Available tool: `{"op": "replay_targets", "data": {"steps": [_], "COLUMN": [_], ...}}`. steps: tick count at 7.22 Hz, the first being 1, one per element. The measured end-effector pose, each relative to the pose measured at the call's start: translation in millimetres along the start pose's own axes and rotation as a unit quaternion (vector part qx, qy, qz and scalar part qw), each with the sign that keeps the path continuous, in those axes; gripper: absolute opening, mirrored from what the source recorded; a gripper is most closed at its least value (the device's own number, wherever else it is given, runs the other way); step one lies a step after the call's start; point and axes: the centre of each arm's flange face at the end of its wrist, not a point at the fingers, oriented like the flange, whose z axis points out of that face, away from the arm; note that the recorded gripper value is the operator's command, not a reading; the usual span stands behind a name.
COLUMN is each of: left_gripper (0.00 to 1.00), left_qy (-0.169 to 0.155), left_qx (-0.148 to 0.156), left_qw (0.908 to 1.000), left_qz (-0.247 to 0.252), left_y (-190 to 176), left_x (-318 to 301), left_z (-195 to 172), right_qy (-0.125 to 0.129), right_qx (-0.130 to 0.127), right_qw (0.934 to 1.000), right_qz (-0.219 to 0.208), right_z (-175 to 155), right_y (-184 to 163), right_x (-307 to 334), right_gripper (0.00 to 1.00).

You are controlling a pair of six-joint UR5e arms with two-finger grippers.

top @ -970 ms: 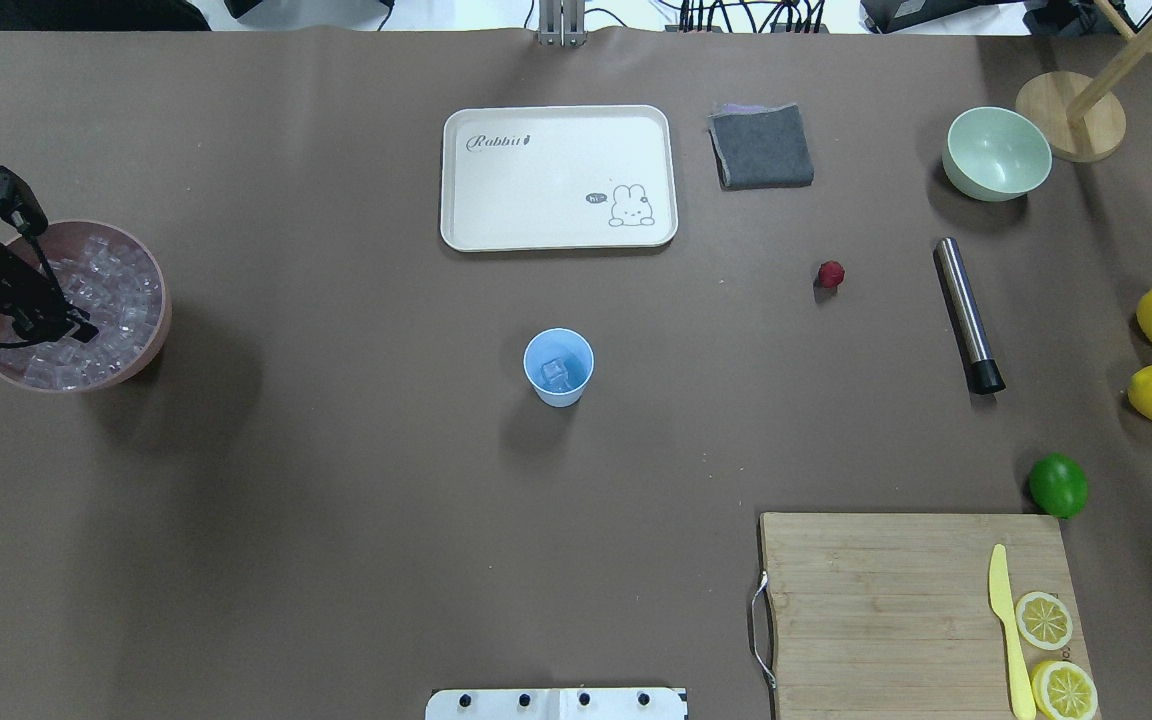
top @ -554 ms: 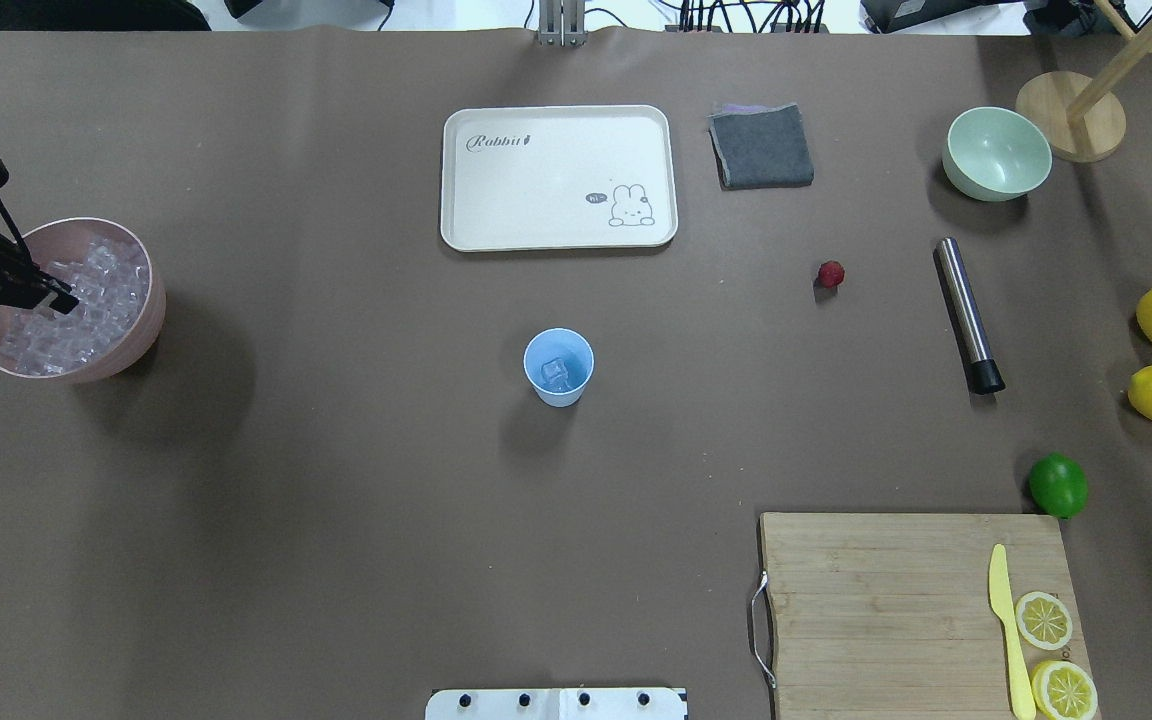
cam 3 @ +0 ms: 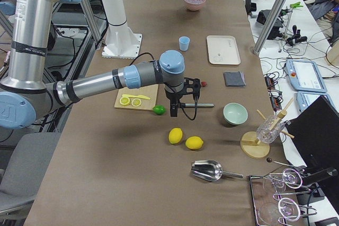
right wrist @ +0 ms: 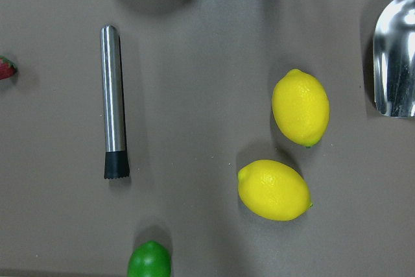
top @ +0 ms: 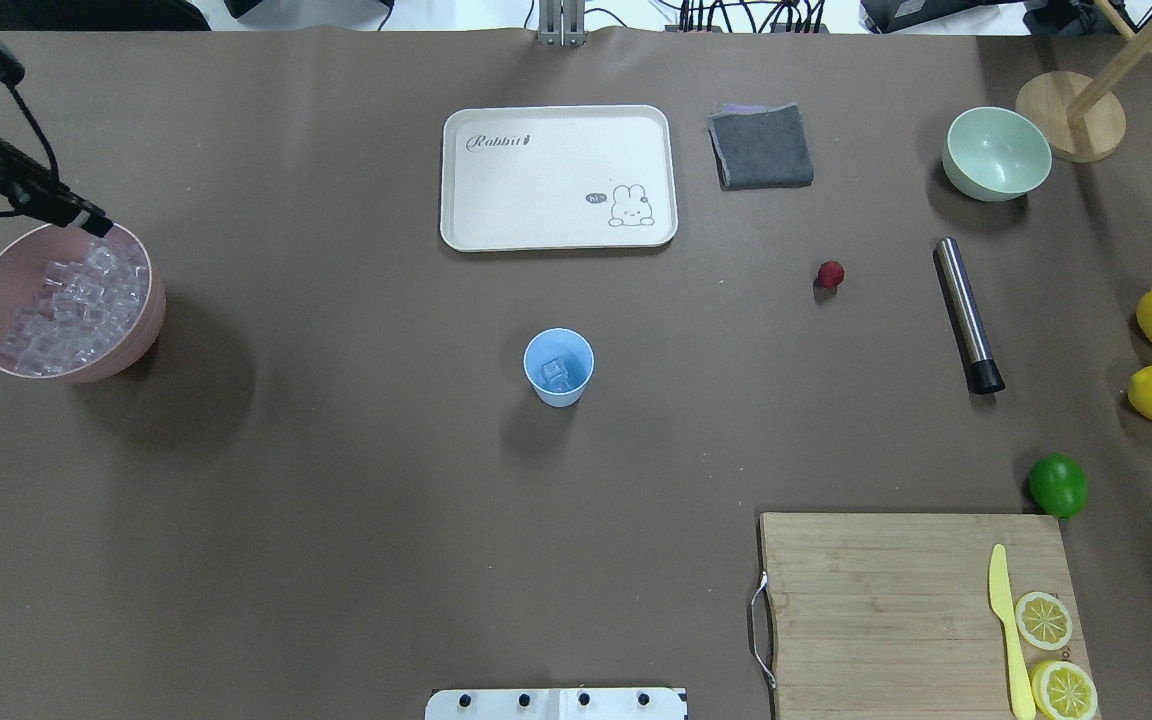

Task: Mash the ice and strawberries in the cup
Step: 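Carry the ice cube with the left gripper over the light-blue cup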

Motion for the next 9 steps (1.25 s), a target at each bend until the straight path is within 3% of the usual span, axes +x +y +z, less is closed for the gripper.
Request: {"op": "replay_targets", "data": {"steps": [2, 5, 9], "left_gripper": [0.0, 0.0, 0.0], "left_qy": [0.02, 0.038, 0.02], "left_qx": [0.011, 0.018, 0.046], "left_qw": [0.9989, 0.996, 0.9943], "left_qz": [-0.041, -0.079, -0.094], "left_y": [-69, -139, -183], "left_x": [53, 143, 263], "left_z": [10, 42, 120], "right_qy": [-0.001, 0.001, 0.002], "right_qx": [0.0, 0.003, 0.007], "right_qw": [1.0, 1.0, 1.0], "right_qz": [0.0, -0.003, -0.007], "right_z": [0, -2, -4], "right_y": [0, -3, -3], "right_x": [0, -3, -5], "right_gripper": [1.0, 1.0, 1.0]}}
